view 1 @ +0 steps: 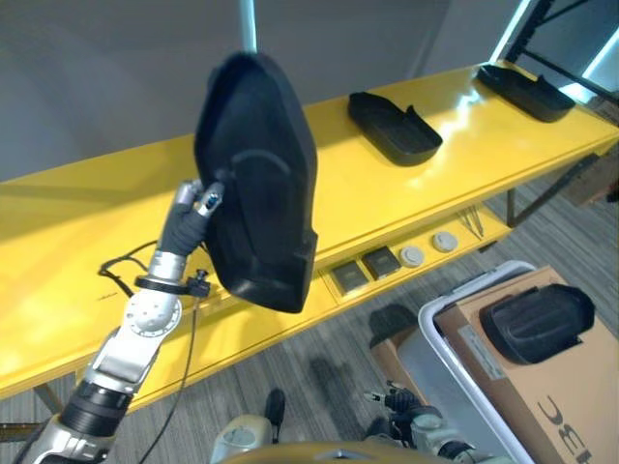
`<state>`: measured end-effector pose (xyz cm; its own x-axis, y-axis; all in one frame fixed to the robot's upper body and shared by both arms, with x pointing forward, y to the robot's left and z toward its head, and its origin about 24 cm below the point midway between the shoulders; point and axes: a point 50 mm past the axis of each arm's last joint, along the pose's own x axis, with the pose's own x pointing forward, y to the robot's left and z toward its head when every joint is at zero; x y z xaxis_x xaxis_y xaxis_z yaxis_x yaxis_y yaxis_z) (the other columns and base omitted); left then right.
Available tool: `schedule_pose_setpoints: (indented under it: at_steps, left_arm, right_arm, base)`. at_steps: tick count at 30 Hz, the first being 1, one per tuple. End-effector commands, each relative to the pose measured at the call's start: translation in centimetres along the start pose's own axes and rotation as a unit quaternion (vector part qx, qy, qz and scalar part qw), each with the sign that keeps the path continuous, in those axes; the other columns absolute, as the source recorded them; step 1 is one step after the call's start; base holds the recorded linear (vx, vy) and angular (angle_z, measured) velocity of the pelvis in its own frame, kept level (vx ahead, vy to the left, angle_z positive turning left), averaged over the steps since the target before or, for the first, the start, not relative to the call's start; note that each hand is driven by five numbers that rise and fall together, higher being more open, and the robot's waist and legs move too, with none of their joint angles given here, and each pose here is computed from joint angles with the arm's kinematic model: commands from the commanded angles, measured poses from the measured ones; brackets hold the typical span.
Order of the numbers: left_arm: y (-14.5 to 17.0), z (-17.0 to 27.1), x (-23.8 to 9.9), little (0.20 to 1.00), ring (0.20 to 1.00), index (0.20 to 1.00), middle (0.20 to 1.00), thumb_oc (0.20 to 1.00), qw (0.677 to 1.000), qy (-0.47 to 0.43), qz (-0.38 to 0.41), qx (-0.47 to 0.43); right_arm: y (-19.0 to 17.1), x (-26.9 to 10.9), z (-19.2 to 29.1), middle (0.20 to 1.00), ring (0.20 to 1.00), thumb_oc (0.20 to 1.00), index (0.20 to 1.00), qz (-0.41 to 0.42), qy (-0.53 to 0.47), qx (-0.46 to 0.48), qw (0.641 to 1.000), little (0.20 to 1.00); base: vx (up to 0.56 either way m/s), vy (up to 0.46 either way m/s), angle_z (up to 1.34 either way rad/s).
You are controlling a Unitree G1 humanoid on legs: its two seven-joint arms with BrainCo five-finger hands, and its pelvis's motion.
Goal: Move parts from the plastic box to the shelf.
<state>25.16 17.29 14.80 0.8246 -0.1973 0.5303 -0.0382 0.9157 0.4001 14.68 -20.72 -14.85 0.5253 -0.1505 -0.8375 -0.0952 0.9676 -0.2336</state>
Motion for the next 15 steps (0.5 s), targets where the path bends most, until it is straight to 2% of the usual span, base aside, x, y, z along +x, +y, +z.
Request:
schedule_pose_setpoints:
  at_steps: [1,5,8,15]
  left_arm:
    - [1.7,4.5,0.5,0.200,0.200,0.200,0.200,0.200,0.989,-0.120,0.062,-0.058]
    - [2.4,3.6,-0.6,0.200,0.200,0.200,0.200,0.200,0.988,-0.088,0.099,-0.083]
    - [2.6,3.5,-1.1,0.200,0.200,0.200,0.200,0.200,0.989,-0.079,0.102,-0.066]
    - [3.2,3.7,-0.8,0.200,0.200,0.200,0.200,0.200,0.992,-0.084,0.089,-0.037]
  right_arm:
    - [-0.5,0.1,0.4,1.000,1.000,1.000,1.000,-0.016,-0.009,-0.022,1.000,1.000]
    - [-0.8,0.0,0.1,1.000,1.000,1.000,1.000,-0.024,-0.008,-0.011,1.000,1.000]
    - [-2.9,-0.3,-1.8,1.000,1.000,1.000,1.000,-0.056,0.026,-0.020,0.998,1.000]
    - [-3.3,-1.6,-6.5,1.000,1.000,1.000,1.000,-0.048,0.110,0.006,0.993,1.000]
  base:
    - [0.16,-0.318,0.36]
    - [0.12,-0.289,0.35]
    - [-0.04,-0.179,0.69]
    - [0.08,-0.035,1.17]
